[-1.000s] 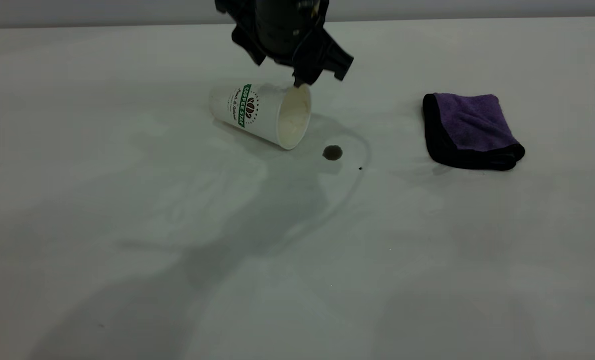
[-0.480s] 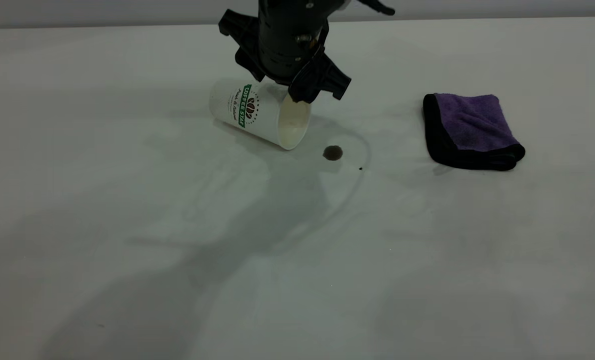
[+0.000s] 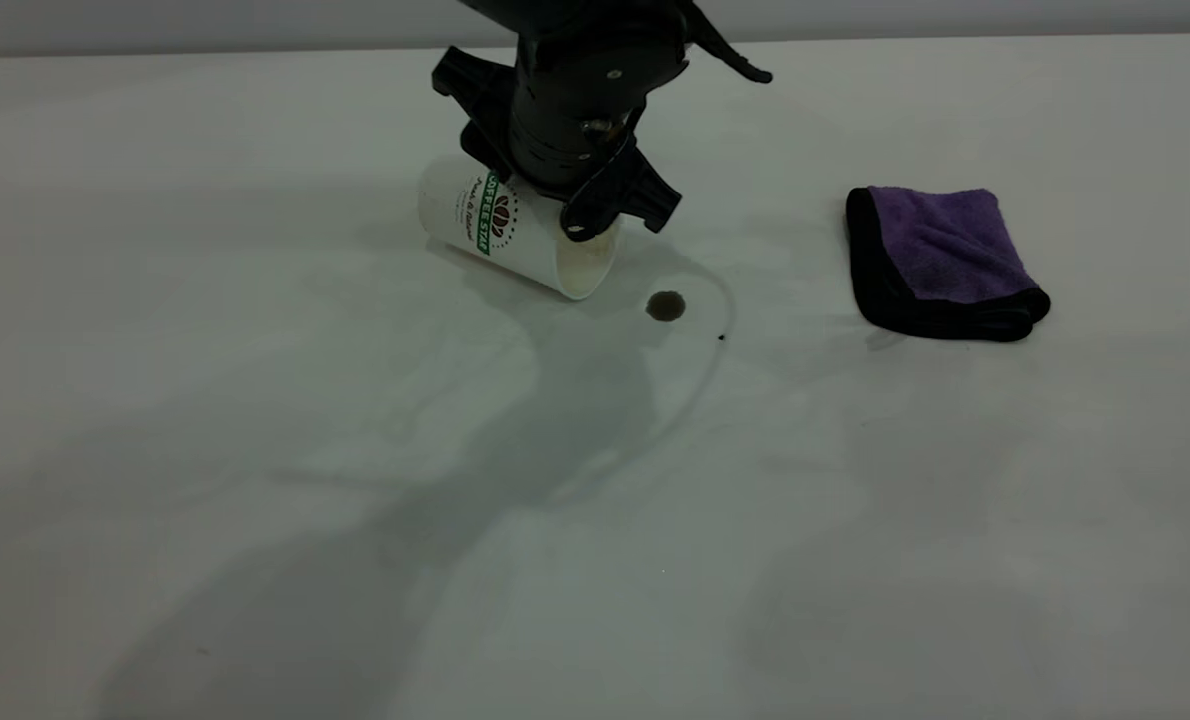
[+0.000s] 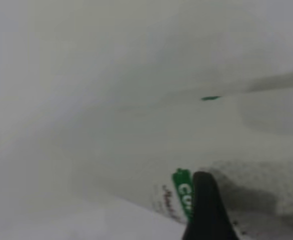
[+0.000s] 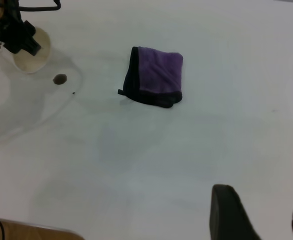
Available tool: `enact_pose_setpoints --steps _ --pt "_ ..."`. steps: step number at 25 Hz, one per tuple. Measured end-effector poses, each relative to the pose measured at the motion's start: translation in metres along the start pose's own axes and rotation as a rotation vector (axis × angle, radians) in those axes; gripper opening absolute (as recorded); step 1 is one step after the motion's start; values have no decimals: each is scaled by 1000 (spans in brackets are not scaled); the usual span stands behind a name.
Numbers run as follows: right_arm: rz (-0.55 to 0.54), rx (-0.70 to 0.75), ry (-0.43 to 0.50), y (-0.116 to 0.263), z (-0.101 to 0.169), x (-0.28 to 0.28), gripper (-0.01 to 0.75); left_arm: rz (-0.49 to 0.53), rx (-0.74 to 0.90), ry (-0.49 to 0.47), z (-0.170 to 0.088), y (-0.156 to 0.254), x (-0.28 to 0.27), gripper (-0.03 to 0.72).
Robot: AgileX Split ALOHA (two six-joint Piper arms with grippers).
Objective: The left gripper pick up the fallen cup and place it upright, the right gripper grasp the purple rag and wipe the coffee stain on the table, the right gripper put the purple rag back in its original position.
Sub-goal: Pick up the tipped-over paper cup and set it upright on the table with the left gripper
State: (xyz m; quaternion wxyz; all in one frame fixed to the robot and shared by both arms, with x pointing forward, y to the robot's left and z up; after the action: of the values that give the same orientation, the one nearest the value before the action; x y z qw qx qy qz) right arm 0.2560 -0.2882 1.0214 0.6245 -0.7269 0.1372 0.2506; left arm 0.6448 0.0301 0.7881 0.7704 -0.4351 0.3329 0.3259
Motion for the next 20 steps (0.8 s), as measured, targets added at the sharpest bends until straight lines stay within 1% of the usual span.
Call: enact_pose_setpoints --steps 2,4,5,8,11,13,15,16,18,20 --pt "0 0 0 0 0 0 346 6 -12 -18 2 1 1 518" --pt "0 0 0 0 0 0 346 6 -13 -26 3 1 1 468" --pt "0 0 0 0 0 0 346 7 -13 -28 3 1 1 430" --pt "0 0 0 0 0 0 346 20 -10 -58 7 3 1 287" --pt "0 0 0 0 0 0 346 46 25 -137 17 5 -2 108" --pt "0 0 0 0 0 0 346 71 62 -197 25 5 -5 45" --pt "0 0 0 0 0 0 346 96 107 -236 32 3 -9 17" --pt "0 0 0 0 0 0 346 109 123 -241 35 2 -11 9" --pt "0 0 0 0 0 0 346 150 141 -226 46 -3 -16 6" --pt "0 0 0 0 0 0 346 193 138 -182 62 -14 -23 6"
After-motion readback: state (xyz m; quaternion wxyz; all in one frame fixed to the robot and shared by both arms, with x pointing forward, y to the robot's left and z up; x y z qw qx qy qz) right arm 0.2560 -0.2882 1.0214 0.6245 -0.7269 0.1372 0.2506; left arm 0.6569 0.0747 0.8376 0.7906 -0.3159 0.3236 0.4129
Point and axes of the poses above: a point on each arm's last joint axis where the gripper is mounted, x pointing out along that axis toward the gripper, z along the wrist's bending axis when the last joint is at zero, y = z × x, the point moved 3 cm from there along x, pointing out along that axis toward the gripper, and after that the axes turned 7 degrees about -x, right-handed, at the moved point
